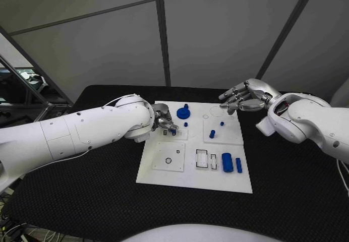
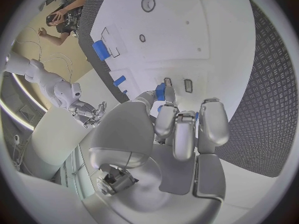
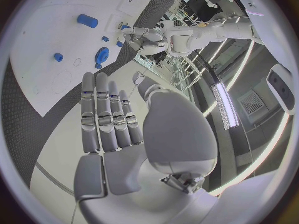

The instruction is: Assemble the parts on the task board

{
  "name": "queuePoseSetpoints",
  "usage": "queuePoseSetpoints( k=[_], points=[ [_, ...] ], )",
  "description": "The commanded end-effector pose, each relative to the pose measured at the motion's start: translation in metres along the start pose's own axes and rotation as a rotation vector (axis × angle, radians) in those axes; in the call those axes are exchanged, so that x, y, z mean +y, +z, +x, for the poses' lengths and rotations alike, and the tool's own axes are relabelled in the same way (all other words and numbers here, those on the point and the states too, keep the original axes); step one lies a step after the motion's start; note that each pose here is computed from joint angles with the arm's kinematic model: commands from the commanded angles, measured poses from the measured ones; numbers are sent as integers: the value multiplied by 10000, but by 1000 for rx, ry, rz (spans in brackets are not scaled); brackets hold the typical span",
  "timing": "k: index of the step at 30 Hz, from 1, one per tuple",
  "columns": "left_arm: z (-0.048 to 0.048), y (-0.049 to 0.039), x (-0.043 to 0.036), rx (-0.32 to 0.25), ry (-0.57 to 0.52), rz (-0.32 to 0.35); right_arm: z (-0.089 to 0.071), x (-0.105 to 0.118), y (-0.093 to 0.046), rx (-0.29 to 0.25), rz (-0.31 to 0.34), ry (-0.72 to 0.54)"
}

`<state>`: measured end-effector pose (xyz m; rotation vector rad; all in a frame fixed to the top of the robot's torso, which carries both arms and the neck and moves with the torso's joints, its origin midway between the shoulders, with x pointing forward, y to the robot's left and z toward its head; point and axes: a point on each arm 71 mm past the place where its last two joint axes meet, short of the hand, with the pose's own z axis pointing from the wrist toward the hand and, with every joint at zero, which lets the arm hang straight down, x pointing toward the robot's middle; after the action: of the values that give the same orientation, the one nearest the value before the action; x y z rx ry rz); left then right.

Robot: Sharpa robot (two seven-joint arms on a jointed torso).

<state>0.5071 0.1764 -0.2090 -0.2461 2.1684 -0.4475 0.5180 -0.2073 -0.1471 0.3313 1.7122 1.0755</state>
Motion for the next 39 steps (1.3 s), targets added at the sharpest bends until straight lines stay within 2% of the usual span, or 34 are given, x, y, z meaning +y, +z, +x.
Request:
queuePoseSetpoints(
  k=[1,8,24,39],
  points=[
    [-24,7,-12,-54,46,-11,-3,27,4,4,-19,-15],
    [-1,23,-34,-56,62,-11,3,31,9,5,-21,-21],
    [49,27,-18,9,107,-36,9,30,18,8,-22,-23],
    [76,28,-32,22,113,-31,14,31,24,12,-23,-23]
  ],
)
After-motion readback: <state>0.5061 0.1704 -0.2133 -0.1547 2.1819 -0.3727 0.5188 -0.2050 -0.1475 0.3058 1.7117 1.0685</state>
